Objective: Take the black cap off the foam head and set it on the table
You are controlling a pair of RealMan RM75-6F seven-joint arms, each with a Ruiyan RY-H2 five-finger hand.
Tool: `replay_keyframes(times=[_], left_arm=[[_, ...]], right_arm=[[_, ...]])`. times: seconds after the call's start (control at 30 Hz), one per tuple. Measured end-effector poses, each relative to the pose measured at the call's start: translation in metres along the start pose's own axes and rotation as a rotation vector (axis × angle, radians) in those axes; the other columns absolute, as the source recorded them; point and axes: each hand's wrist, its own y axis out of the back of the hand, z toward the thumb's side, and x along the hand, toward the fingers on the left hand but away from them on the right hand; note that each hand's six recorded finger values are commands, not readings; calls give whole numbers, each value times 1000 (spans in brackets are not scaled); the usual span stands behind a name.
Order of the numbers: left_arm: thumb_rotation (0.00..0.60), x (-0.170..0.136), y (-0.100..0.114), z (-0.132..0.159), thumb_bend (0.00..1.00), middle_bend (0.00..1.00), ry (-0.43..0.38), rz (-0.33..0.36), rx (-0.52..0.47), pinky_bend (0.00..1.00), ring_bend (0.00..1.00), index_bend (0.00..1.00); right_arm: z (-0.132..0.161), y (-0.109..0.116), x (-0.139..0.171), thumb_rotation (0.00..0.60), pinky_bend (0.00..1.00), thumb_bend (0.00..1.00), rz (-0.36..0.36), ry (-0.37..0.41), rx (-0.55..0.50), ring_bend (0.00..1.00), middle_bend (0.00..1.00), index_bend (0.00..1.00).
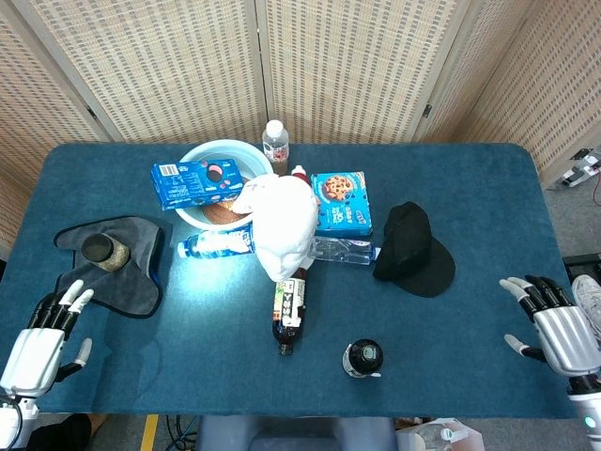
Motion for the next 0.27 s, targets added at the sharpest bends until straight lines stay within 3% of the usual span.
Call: replay_keyframes(times=[0.27], left_arm=[[600,0,-1,1,437,0,4,-2,0,0,0,0]], right_arm=[[4,5,16,600,170,3,5,-12,-11,138,224,213]])
